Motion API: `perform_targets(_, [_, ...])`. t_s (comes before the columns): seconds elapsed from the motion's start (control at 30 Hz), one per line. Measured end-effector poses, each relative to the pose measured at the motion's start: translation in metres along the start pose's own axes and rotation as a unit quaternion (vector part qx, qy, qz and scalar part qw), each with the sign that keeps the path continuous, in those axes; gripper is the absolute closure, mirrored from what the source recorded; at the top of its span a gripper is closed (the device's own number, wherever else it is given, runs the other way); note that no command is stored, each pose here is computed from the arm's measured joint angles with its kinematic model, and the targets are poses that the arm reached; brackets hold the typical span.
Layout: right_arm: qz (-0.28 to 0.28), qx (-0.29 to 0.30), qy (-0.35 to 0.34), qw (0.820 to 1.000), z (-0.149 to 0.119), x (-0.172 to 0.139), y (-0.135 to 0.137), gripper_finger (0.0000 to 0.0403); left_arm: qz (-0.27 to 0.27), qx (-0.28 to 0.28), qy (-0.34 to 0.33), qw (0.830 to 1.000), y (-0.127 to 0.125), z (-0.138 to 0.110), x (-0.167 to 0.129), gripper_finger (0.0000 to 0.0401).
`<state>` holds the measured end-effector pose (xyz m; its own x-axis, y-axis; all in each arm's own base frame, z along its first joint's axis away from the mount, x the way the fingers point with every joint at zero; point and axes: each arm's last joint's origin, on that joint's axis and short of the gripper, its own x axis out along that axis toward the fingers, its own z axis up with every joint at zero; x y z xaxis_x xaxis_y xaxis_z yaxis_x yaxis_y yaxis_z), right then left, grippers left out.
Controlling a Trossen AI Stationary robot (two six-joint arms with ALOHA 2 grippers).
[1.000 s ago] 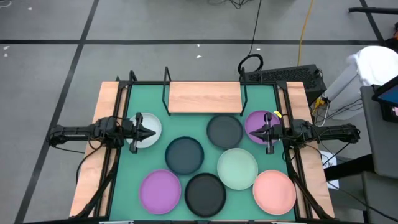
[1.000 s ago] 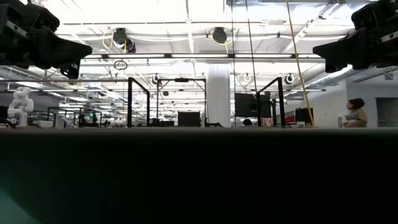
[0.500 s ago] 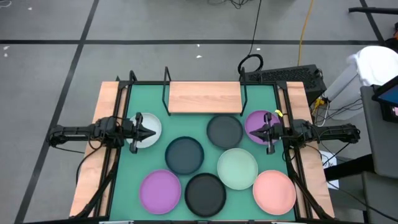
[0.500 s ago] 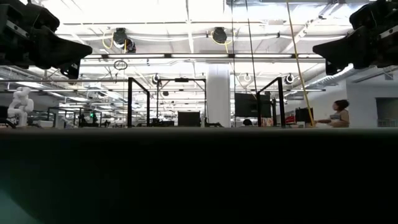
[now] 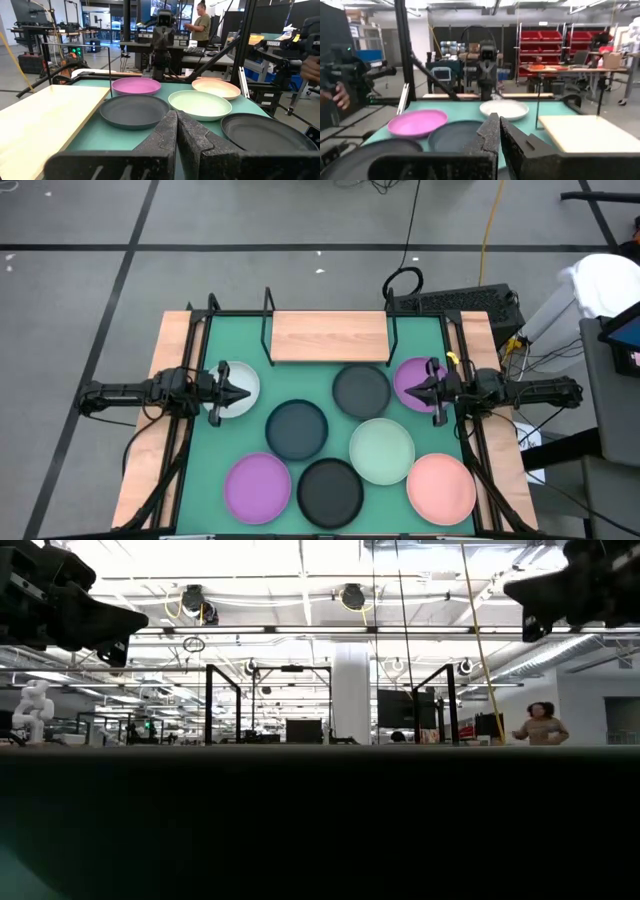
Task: Place and stack plates onto a shelf
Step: Put the top black plate on the shelf
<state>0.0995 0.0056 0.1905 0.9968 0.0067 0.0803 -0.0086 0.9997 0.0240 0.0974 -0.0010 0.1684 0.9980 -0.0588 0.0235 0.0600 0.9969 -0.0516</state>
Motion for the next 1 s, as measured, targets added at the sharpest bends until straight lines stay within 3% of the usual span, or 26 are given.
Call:
perform_targets(0.27, [-0.016,-0.023,0.015,1.000,0.048,0.017,0.001,0.0403,0.000,0.000,0.000,1.000,0.000,0.000,0.000,0.0389])
perform_targets(0.6, [-0.015,-0.009,0.091,0.996,0.111,0.052,0.005,0.0403,0.000,0.000,0.000,1.000,0.000,0.000,0.000,0.0389])
perform_targets(1.0, [-0.029,0.050,0.176,0.983,0.146,0.079,0.008,0.0403,0.000,0.000,0.000,1.000,0.000,0.000,0.000,0.0389])
